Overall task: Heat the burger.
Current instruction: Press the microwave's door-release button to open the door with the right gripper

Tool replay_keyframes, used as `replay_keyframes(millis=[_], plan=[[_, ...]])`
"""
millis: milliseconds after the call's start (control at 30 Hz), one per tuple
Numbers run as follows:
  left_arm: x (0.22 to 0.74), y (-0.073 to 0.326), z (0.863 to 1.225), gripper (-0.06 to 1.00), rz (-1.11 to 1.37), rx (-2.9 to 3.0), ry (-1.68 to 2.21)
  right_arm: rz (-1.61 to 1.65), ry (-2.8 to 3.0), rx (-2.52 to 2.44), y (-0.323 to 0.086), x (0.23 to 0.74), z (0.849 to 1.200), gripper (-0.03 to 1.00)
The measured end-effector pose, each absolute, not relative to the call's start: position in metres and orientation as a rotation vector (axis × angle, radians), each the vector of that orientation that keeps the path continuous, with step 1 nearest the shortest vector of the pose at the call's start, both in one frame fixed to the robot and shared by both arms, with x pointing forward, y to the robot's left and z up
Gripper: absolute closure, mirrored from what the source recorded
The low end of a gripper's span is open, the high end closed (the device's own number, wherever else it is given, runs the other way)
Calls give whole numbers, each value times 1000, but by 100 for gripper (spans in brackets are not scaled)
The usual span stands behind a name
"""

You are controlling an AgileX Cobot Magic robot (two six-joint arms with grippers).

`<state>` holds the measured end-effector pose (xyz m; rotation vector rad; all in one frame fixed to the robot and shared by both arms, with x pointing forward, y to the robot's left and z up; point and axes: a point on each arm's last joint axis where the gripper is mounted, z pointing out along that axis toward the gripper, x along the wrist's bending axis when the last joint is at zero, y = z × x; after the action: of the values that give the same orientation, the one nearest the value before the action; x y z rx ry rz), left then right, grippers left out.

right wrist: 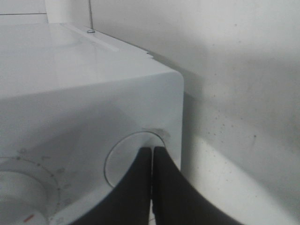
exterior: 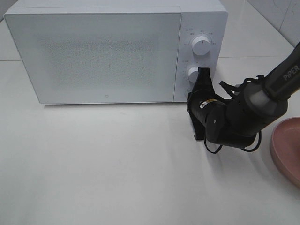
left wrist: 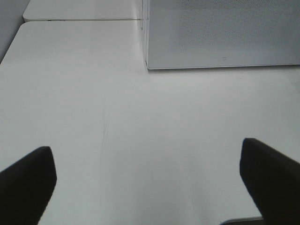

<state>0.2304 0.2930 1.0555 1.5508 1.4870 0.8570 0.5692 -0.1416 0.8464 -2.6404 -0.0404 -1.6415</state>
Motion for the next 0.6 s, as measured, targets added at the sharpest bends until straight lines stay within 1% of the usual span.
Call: replay_keyframes(millis=[600], plan=[[230, 293, 1056, -4, 857, 1551, 1487, -1690, 15, -2640, -142, 575, 847, 95]])
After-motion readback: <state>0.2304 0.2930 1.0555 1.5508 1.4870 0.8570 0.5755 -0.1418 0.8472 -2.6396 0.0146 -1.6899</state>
